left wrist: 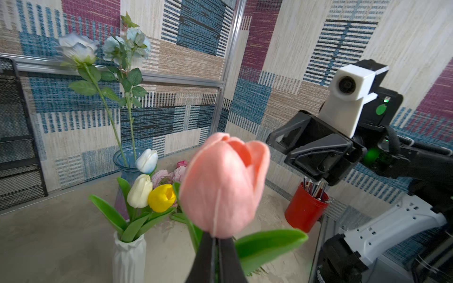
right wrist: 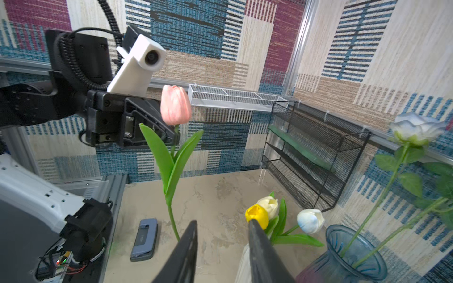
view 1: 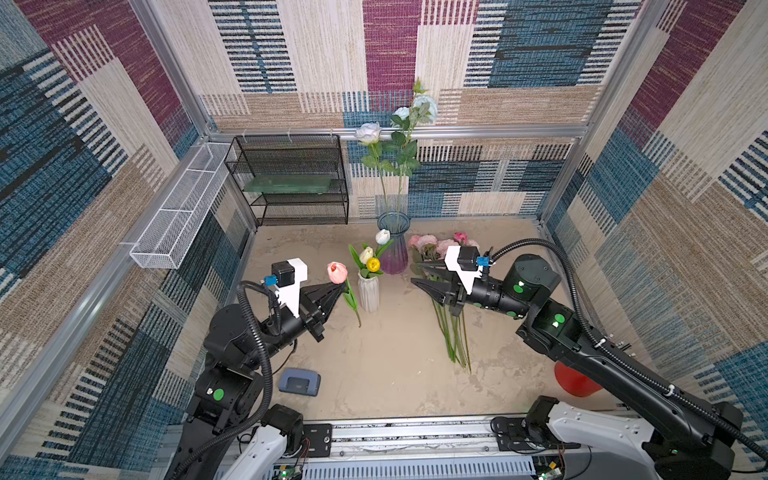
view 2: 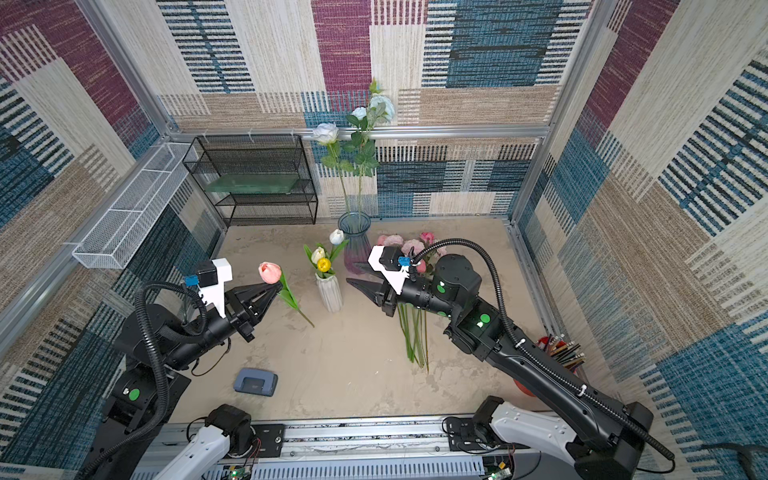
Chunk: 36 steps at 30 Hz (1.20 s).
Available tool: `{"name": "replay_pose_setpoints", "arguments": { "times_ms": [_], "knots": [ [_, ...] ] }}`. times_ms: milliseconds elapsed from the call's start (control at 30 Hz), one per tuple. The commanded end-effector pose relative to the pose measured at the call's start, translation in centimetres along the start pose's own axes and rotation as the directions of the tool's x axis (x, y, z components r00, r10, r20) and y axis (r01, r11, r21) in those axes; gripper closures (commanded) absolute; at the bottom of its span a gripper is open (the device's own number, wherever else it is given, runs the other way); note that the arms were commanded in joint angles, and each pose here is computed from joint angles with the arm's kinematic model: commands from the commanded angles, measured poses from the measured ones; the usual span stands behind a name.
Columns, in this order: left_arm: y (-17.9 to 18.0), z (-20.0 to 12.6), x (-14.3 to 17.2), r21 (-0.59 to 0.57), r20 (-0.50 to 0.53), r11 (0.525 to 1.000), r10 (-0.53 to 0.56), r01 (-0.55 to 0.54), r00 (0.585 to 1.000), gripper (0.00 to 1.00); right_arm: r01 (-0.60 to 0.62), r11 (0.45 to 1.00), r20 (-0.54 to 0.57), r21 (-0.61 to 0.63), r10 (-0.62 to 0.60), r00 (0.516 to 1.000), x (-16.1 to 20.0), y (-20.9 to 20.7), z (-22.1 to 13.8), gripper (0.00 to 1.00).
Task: Pick out pink flowers from the vase
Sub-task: Pick up the flower from the vase.
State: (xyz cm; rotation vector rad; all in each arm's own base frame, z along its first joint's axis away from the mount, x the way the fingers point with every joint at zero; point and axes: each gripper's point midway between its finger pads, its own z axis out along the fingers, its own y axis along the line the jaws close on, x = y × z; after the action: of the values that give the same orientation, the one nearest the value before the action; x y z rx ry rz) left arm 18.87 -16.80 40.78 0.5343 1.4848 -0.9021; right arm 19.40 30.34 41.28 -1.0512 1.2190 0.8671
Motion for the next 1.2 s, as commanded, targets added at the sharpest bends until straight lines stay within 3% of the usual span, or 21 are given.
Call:
{"name": "replay_pose_setpoints", "arguments": {
  "times_ms": [0, 133, 267, 400, 667, 867, 1100, 1167],
  "knots": [
    [-2.5, 0.4, -1.7, 0.168, 0.077, 0.985, -0.040, 0.026, 0.996, 1.00, -0.002, 0.988, -0.015, -0.153, 0.000, 1.000, 1.2, 2.9, -0.4, 0.60],
    [-2.7, 1.4, -2.8, 0.264, 0.143, 0.956, -0.167, 0.125, 0.976, 1.00, 0.001, 0.956, -0.024, -0.295, -0.008, 1.000, 2.8, 5.5, -0.8, 0.54],
    [-3.1, 2.5, -3.4, 0.373, 0.134, 0.904, -0.273, 0.207, 0.953, 1.00, -0.008, 0.939, -0.037, -0.345, -0.005, 0.999, 4.1, 6.5, -0.9, 0.40],
    [-3.6, 2.7, -4.0, 0.439, 0.139, 0.870, -0.310, 0.222, 0.940, 1.00, -0.036, 0.926, -0.058, -0.377, 0.015, 0.998, 5.0, 7.0, -0.9, 0.40],
    [-4.1, 2.5, -4.2, 0.471, 0.132, 0.851, -0.328, 0.232, 0.935, 1.00, -0.106, 0.933, -0.131, -0.345, 0.064, 0.989, 7.3, 6.3, 0.4, 0.44],
    [-4.2, 2.2, -3.7, 0.469, 0.131, 0.851, -0.329, 0.234, 0.935, 1.00, -0.124, 0.921, -0.151, -0.368, 0.073, 0.986, 7.6, 6.4, 1.4, 0.58],
    [-4.3, 2.1, -3.0, 0.466, 0.114, 0.853, -0.323, 0.236, 0.940, 1.00, -0.124, 0.920, -0.128, -0.373, 0.081, 0.988, 6.4, 6.6, 1.3, 0.99],
    [-4.3, 2.2, -2.9, 0.460, 0.109, 0.854, -0.324, 0.241, 0.940, 1.00, -0.129, 0.921, -0.131, -0.368, 0.085, 0.988, 6.5, 6.6, 1.4, 1.00]
  ]
}}
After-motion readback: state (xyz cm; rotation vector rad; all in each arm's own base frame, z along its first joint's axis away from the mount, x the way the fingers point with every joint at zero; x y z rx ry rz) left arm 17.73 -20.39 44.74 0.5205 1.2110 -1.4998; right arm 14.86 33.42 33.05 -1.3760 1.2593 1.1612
